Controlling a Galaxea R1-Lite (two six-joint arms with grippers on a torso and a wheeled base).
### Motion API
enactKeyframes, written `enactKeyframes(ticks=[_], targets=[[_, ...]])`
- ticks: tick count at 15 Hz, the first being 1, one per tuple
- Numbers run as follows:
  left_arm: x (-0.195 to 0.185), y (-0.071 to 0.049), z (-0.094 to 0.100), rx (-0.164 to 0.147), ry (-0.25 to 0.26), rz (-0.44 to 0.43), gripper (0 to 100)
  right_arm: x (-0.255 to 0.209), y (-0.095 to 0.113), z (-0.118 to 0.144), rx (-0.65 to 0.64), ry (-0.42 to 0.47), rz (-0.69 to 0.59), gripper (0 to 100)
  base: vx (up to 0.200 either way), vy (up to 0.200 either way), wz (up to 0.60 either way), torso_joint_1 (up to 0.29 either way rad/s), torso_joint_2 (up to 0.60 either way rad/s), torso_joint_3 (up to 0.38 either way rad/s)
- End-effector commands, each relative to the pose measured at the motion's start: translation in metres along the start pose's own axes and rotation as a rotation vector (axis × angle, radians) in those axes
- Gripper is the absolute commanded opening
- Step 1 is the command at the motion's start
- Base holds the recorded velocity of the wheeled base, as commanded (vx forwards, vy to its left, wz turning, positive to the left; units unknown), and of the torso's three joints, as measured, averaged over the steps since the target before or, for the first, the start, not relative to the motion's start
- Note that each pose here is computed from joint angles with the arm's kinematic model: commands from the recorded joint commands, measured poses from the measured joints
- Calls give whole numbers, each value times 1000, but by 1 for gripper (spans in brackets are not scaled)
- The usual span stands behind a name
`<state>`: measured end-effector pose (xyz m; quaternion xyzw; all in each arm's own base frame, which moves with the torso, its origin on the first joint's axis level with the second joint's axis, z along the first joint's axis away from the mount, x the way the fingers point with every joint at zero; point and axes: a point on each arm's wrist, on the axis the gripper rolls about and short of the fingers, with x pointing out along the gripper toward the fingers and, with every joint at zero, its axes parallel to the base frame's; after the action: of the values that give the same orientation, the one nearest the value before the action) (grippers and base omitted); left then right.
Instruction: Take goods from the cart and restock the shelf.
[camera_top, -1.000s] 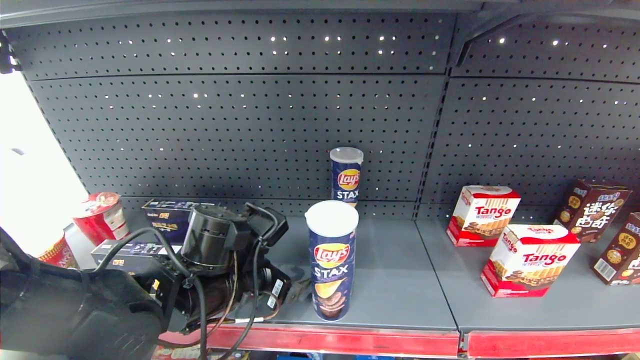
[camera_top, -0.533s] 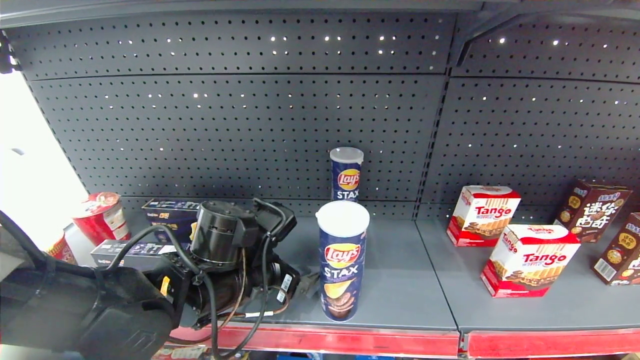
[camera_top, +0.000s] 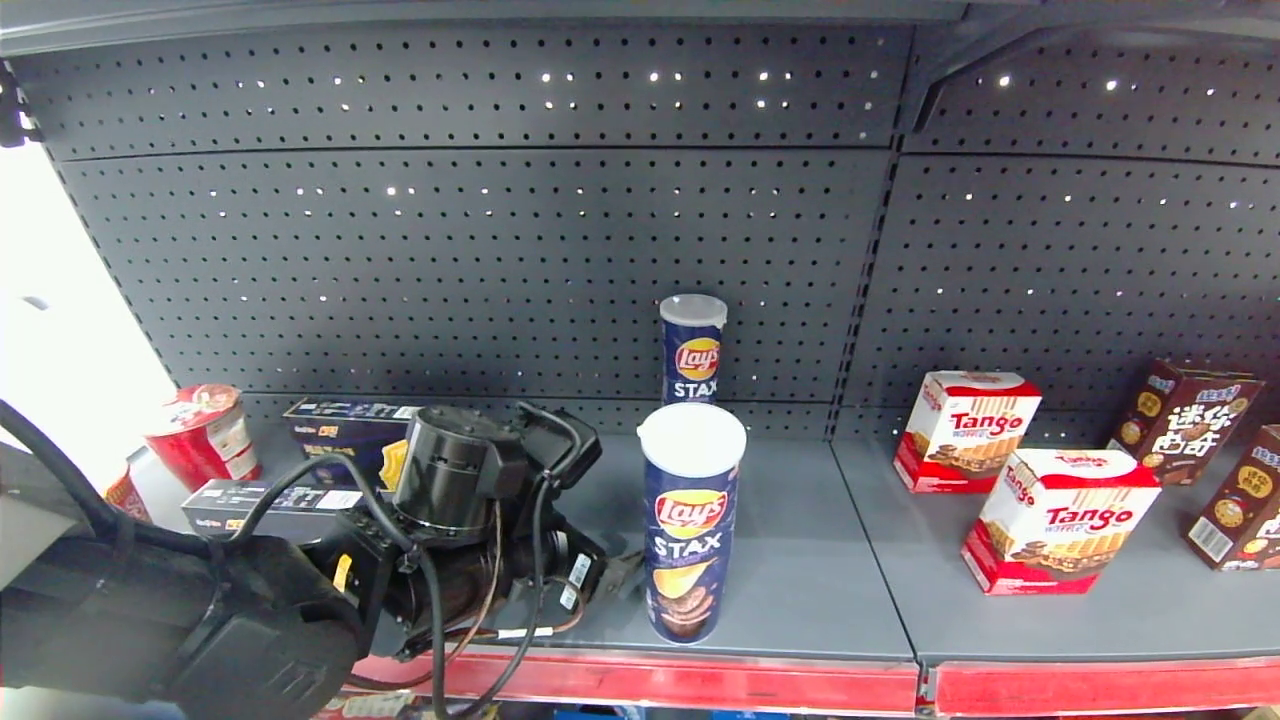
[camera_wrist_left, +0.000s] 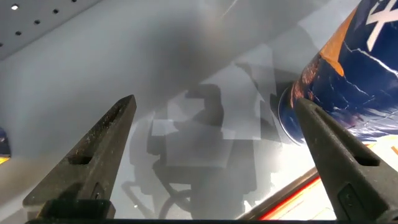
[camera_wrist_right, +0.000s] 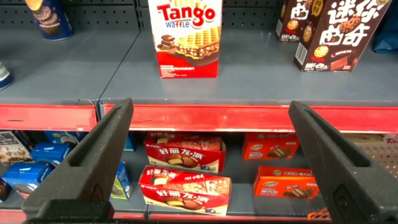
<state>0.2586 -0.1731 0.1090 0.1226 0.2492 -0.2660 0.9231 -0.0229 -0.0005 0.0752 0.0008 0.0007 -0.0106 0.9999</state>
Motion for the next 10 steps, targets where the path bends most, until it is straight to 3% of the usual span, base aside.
enactKeyframes(ticks=[1, 10], targets=[[0, -2, 1, 3, -4, -4, 100, 0, 0, 0, 0, 0, 0, 100, 0, 0, 0, 0, 0, 0], [1, -6, 1, 8, -2, -13, 100, 0, 0, 0, 0, 2, 0, 100, 0, 0, 0, 0, 0, 0]])
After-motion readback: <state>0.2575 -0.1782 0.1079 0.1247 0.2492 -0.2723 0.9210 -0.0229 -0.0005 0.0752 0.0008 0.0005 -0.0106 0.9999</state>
